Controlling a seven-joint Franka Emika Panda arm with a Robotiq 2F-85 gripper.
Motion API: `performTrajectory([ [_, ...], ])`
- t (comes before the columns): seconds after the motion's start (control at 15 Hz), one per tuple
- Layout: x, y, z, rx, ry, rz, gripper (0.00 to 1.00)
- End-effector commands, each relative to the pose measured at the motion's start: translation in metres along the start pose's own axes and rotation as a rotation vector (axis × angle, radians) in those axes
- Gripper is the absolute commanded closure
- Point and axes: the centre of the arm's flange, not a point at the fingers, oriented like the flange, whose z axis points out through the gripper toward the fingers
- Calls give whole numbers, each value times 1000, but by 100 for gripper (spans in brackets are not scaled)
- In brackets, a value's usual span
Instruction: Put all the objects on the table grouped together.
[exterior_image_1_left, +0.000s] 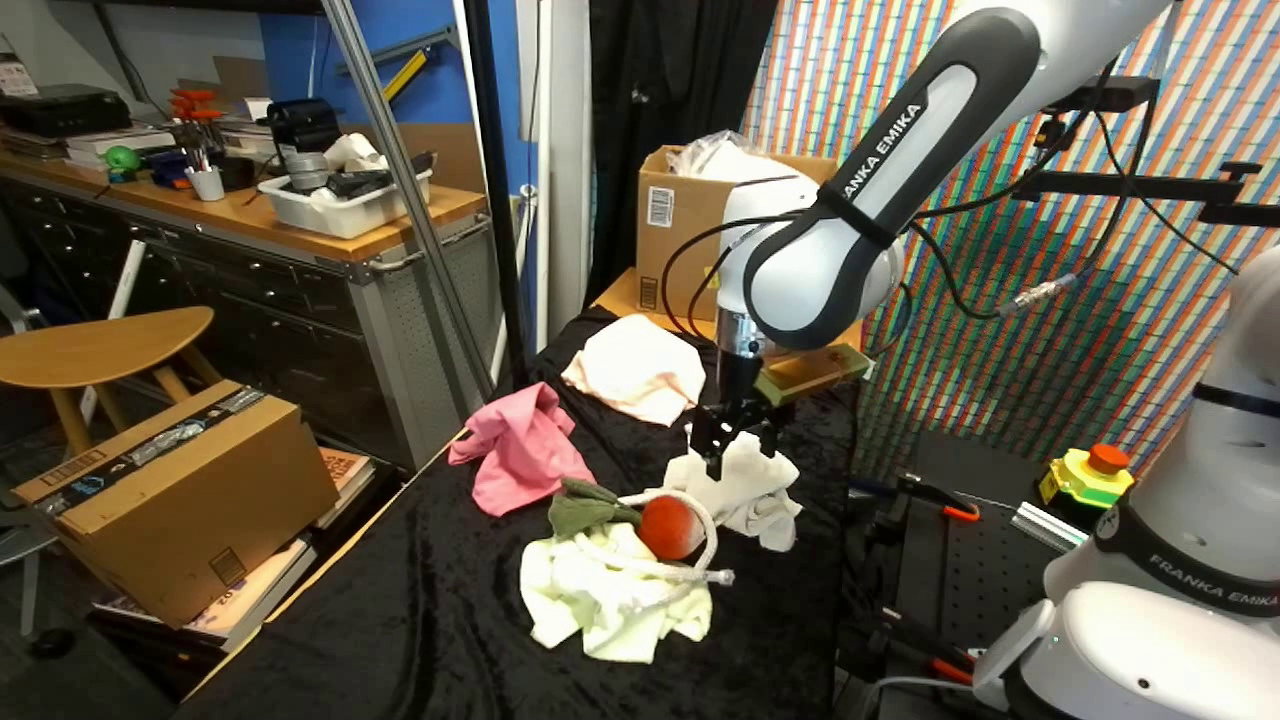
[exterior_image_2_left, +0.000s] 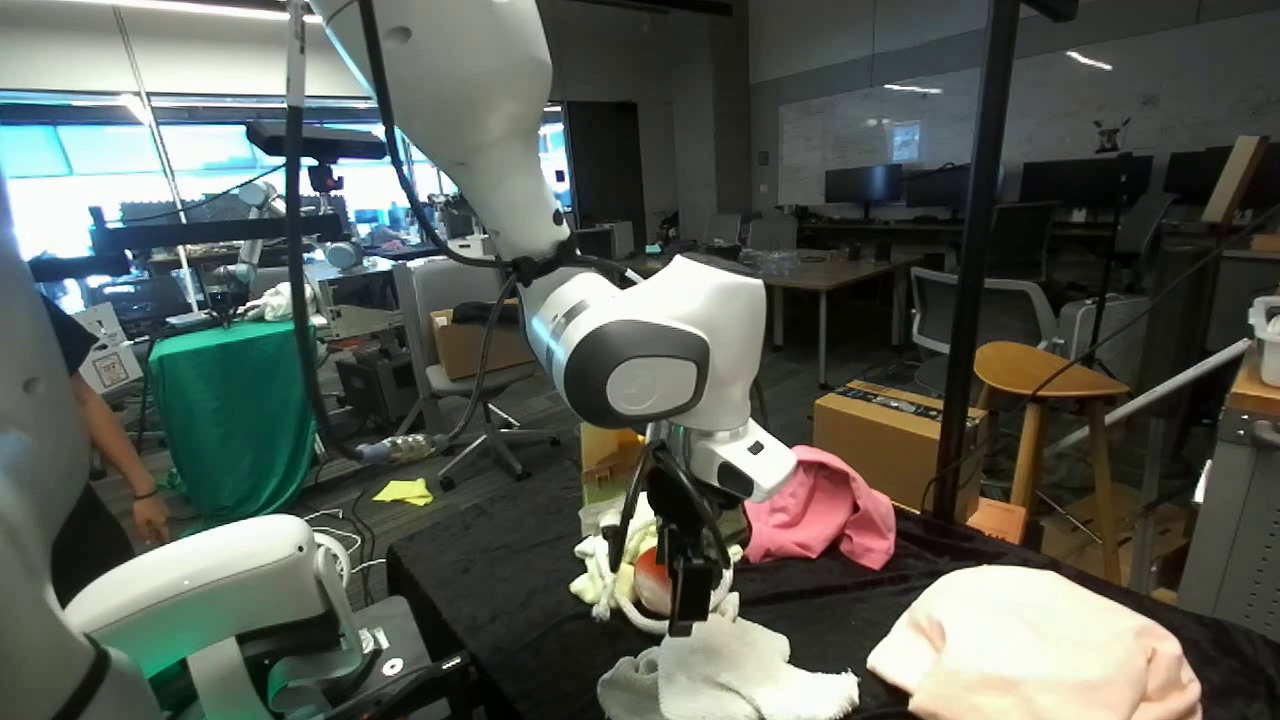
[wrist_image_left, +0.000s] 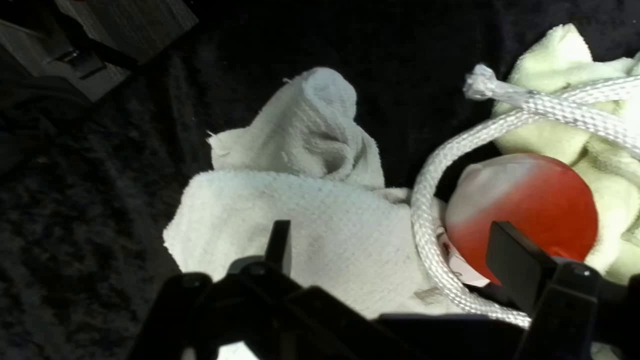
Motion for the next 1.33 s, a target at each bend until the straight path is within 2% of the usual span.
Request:
performTrajectory([
  [0.0,-12,32,9,27,22,25,0],
  [0.53,5,66,29,117,17,36,0],
  [0.93,8,67,44,192,-3,10,0],
  [1.27,7,61,53,173,-14,-25,0],
])
